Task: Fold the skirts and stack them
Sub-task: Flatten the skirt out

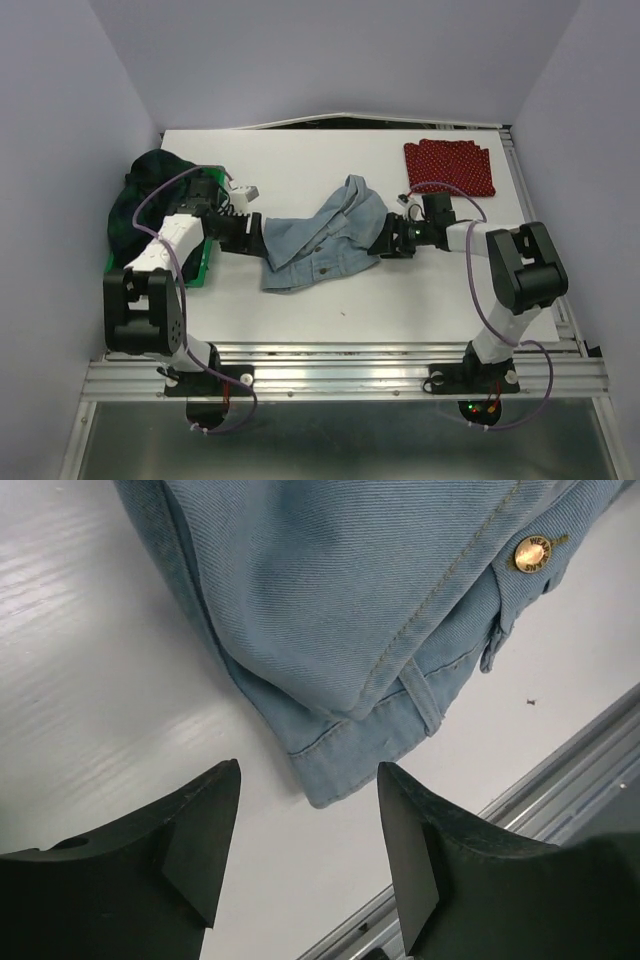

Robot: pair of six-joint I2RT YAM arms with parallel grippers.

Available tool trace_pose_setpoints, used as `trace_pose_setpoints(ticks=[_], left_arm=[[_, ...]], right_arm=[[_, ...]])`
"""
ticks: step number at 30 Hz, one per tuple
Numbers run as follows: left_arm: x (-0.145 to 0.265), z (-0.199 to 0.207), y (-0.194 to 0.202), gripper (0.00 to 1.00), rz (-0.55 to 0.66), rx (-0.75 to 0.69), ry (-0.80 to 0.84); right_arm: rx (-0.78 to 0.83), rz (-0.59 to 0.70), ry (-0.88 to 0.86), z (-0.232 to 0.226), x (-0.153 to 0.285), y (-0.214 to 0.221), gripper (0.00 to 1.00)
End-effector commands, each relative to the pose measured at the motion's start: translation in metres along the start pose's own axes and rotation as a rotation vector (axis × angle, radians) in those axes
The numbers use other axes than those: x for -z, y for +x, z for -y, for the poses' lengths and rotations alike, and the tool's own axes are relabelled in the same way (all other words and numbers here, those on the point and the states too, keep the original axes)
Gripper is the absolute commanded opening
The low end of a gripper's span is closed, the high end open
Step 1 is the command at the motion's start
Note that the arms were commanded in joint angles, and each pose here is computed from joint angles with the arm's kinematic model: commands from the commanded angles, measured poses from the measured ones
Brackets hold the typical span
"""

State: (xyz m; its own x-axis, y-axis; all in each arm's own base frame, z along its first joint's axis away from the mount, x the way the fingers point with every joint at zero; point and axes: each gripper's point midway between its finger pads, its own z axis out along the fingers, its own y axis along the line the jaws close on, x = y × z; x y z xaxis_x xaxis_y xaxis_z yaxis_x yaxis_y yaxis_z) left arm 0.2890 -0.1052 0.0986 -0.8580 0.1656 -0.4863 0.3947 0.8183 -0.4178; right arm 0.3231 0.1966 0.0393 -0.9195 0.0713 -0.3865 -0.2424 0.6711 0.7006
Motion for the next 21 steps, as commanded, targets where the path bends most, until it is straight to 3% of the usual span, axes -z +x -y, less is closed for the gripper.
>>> trace_pose_setpoints(ticks=[1,2,4,10,17,18,21], left_arm=[[-0.009,0.012,-0.001,0.69,-0.01,0.071,0.123],[-0.012,0.011,0.001,0.7,-0.019,0.087,0.133],[-0.022,0.006,0.016,0.71,-0.071,0.159,0.166],[-0.045,-0.013,0.039,0.67,-0.176,0.258,0.132],[-0.052,-0.005,0.057,0.68,-0.23,0.303,0.182],[-0.053,-0.002,0.06,0.69,-0.238,0.298,0.191],[-0.052,0.001,0.069,0.71,-0.26,0.315,0.186]], right_arm=[[-0.056,-0.002,0.003,0.008,-0.014,0.0,0.68],[-0.058,-0.014,-0.015,0.005,-0.017,0.004,0.66],[-0.084,-0.029,-0.037,0.003,-0.019,0.01,0.49],[-0.09,-0.065,-0.035,0.004,-0.016,0.021,0.37],[-0.137,-0.126,-0.043,-0.001,-0.004,0.05,0.39],[-0.136,-0.129,-0.052,-0.004,-0.001,0.054,0.5],[-0.139,-0.146,-0.058,-0.005,0.004,0.064,0.63]])
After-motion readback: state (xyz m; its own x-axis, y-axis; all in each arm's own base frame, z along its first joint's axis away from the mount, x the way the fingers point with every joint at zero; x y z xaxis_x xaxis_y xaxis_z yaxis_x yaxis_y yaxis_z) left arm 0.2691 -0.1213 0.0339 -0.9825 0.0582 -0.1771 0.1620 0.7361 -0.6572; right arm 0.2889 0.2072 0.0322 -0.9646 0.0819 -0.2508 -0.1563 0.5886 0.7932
